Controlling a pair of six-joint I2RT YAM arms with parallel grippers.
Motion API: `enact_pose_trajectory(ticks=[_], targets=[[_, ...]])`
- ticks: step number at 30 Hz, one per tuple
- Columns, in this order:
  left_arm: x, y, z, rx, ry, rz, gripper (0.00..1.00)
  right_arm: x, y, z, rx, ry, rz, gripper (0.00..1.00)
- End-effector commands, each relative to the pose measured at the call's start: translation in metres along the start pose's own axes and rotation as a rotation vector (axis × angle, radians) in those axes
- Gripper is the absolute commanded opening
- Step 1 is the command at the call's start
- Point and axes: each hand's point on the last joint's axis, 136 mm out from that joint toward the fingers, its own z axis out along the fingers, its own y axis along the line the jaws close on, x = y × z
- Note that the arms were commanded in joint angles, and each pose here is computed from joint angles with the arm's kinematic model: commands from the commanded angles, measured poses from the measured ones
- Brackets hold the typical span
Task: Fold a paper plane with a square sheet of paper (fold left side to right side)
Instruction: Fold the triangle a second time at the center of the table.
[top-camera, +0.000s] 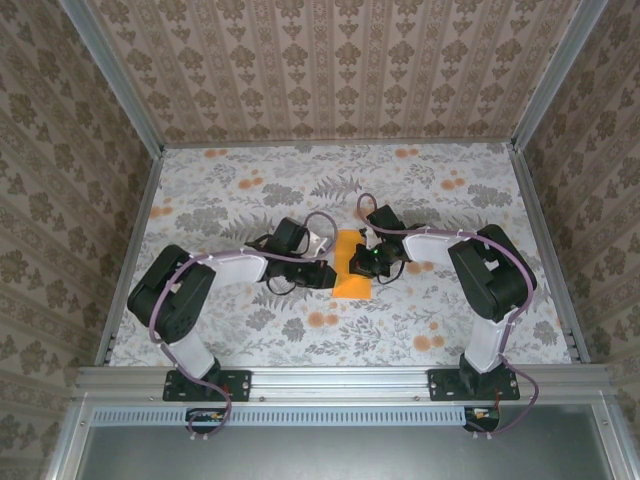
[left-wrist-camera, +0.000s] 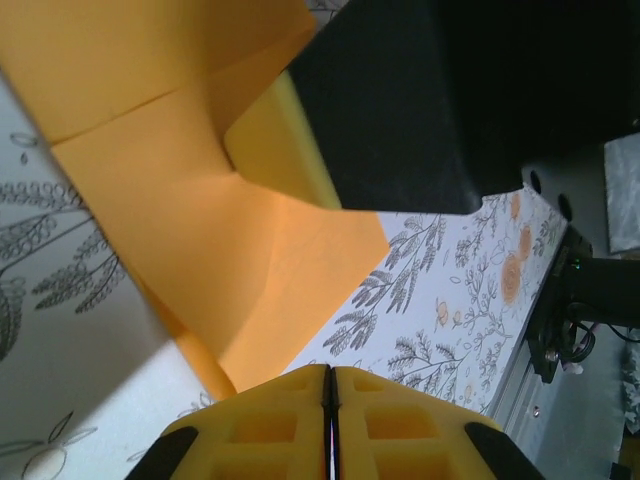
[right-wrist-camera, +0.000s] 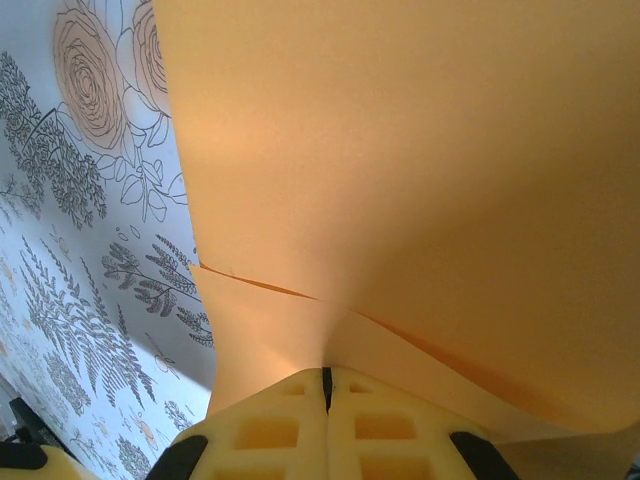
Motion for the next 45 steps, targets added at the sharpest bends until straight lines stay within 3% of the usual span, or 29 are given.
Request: enact_pose_trajectory(ticks=[1, 15, 20, 25, 34, 45], targets=[[0.005, 0.006, 0.007, 0.005, 0.042, -0.005, 0.12, 0.017, -0.034, 0.008, 0.122, 0.065, 0.052, 0.03], [0.021, 0.039, 0.022, -0.11, 0.098, -0.045, 0.14, 0.008, -0.019, -0.001, 0.074, 0.012, 0.016, 0.04], [0.031, 0.054, 0.022, -0.236, 0.128, -0.038, 0.14, 0.001, 0.0, -0.022, 0.031, -0.051, -0.047, 0.03], [0.039, 0.06, 0.019, -0.345, 0.161, -0.013, 0.14, 0.015, 0.013, -0.037, 0.009, -0.024, -0.115, 0.01], [0.043, 0.063, 0.016, -0.484, 0.217, 0.03, 0.13, 0.035, 0.02, -0.018, -0.035, 0.075, -0.132, 0.0], [0.046, 0.064, 0.021, -0.504, 0.233, 0.034, 0.12, 0.027, 0.023, -0.003, -0.042, 0.081, -0.119, 0.01]])
